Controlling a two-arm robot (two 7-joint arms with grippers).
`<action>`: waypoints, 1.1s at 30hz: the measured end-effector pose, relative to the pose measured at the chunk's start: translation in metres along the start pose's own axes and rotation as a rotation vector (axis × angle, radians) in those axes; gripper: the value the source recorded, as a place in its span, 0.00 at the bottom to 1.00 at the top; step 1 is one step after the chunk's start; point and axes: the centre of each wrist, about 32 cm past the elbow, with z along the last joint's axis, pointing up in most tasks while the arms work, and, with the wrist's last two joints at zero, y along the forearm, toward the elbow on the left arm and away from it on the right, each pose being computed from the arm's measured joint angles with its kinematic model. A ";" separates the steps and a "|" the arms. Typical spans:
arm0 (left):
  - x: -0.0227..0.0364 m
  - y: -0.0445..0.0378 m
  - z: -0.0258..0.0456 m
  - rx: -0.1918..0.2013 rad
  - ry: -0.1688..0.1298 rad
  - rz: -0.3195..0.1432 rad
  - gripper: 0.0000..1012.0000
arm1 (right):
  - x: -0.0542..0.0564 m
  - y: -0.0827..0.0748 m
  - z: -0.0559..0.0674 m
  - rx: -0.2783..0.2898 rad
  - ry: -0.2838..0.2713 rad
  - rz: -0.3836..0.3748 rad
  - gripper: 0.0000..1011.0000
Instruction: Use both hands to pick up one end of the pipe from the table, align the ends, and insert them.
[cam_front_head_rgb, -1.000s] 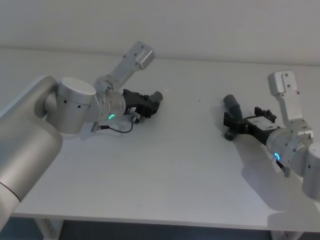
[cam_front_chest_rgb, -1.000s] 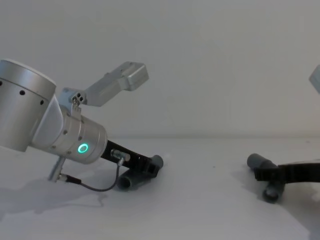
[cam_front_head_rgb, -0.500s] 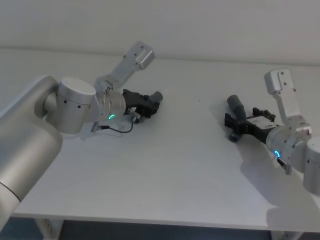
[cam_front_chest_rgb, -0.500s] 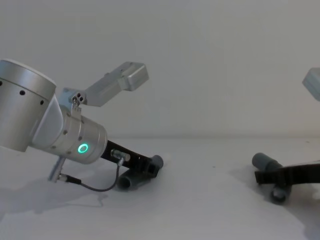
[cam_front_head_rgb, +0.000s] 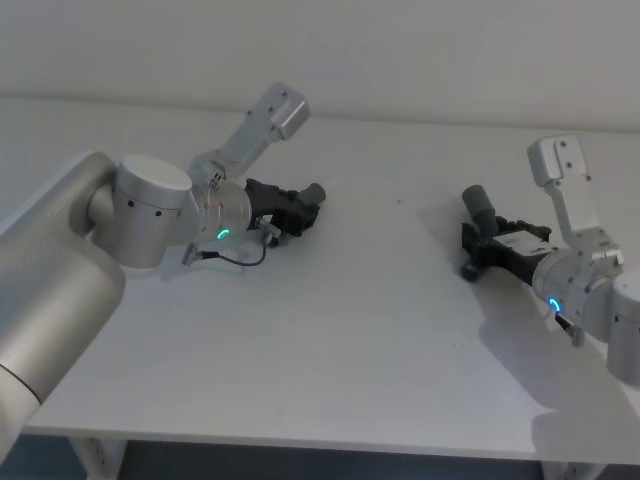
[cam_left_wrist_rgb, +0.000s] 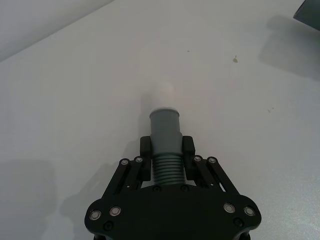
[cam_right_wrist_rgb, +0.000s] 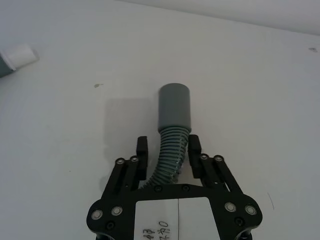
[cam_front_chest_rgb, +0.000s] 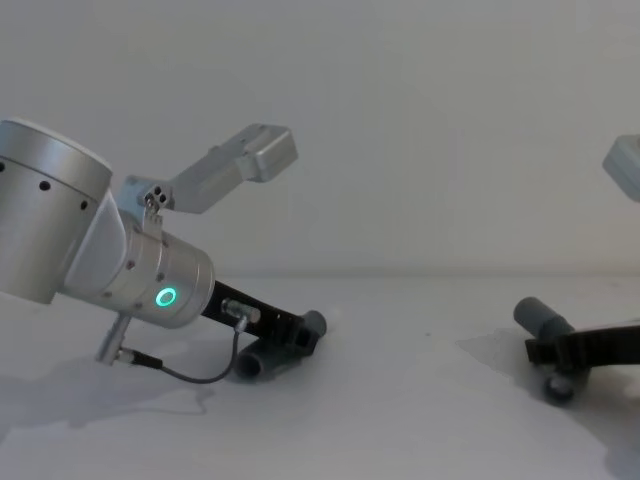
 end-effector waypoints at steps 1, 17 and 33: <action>0.0000 0.0000 0.0000 0.000 0.000 0.000 0.35 | 0.000 0.000 0.000 -0.001 0.000 0.000 0.44; 0.0001 0.0001 0.0002 0.000 0.000 0.000 0.35 | 0.000 0.000 0.000 -0.004 -0.003 0.001 0.28; 0.0009 0.0041 0.0303 -0.035 -0.103 -0.021 0.35 | 0.005 -0.007 -0.007 0.096 -0.063 0.021 0.28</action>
